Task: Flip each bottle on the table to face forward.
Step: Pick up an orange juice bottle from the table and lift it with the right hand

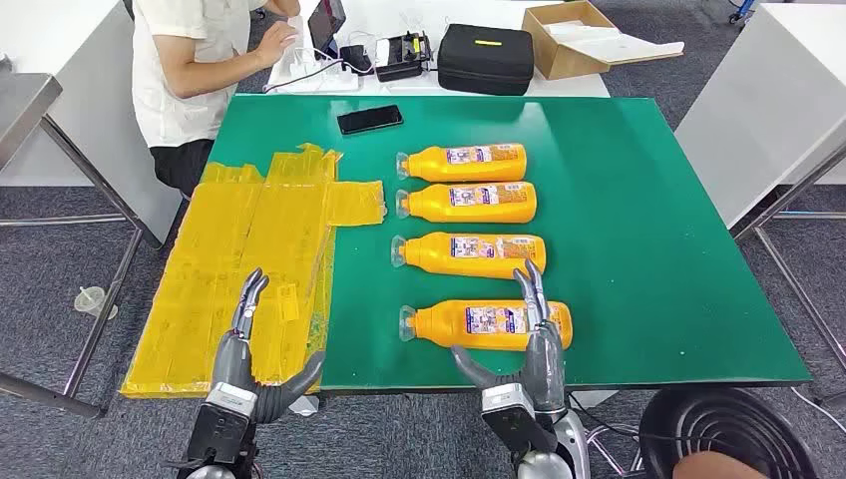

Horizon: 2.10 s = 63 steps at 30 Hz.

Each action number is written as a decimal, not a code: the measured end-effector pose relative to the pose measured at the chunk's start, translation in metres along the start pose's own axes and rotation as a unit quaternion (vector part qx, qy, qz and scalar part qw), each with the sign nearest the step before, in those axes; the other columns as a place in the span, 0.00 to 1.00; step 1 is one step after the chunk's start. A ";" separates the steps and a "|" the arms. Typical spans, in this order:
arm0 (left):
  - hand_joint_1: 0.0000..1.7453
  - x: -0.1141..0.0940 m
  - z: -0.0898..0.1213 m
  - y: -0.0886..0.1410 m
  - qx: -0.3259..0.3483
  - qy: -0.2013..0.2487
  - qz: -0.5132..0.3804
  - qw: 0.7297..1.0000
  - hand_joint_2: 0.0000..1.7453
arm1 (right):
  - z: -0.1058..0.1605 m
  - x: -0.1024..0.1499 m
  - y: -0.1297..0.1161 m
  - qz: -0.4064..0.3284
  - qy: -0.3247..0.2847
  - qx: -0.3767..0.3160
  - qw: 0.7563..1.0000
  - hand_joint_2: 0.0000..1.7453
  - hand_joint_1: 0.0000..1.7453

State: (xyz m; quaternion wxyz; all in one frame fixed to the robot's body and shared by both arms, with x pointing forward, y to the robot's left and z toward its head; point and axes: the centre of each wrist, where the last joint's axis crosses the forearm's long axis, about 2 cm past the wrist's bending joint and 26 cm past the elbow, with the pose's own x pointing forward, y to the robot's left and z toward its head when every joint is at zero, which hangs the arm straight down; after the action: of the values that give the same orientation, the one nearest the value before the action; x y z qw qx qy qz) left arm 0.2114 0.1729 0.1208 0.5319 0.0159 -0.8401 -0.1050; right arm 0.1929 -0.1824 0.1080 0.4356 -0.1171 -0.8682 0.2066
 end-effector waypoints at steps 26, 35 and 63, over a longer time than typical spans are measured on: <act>0.00 0.001 0.004 -0.002 -0.018 0.032 -0.016 0.999 1.00 | -0.003 0.007 0.022 -0.069 0.008 -0.005 0.998 1.00 0.00; 0.00 0.000 -0.005 -0.004 -0.012 0.007 0.016 1.000 1.00 | -0.005 0.008 0.018 -0.005 0.021 0.006 1.000 1.00 0.00; 0.00 -0.007 -0.037 -0.040 -0.051 -0.023 0.065 0.996 1.00 | -0.007 -0.097 -0.093 0.405 0.129 0.285 0.859 1.00 0.00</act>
State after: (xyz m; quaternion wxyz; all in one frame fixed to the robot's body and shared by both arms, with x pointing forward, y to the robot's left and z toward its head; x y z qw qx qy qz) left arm 0.2441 0.1288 0.1217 0.5180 -0.0686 -0.8450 -0.1133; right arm 0.2537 -0.3005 0.0857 0.4362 -0.3542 -0.5835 0.5864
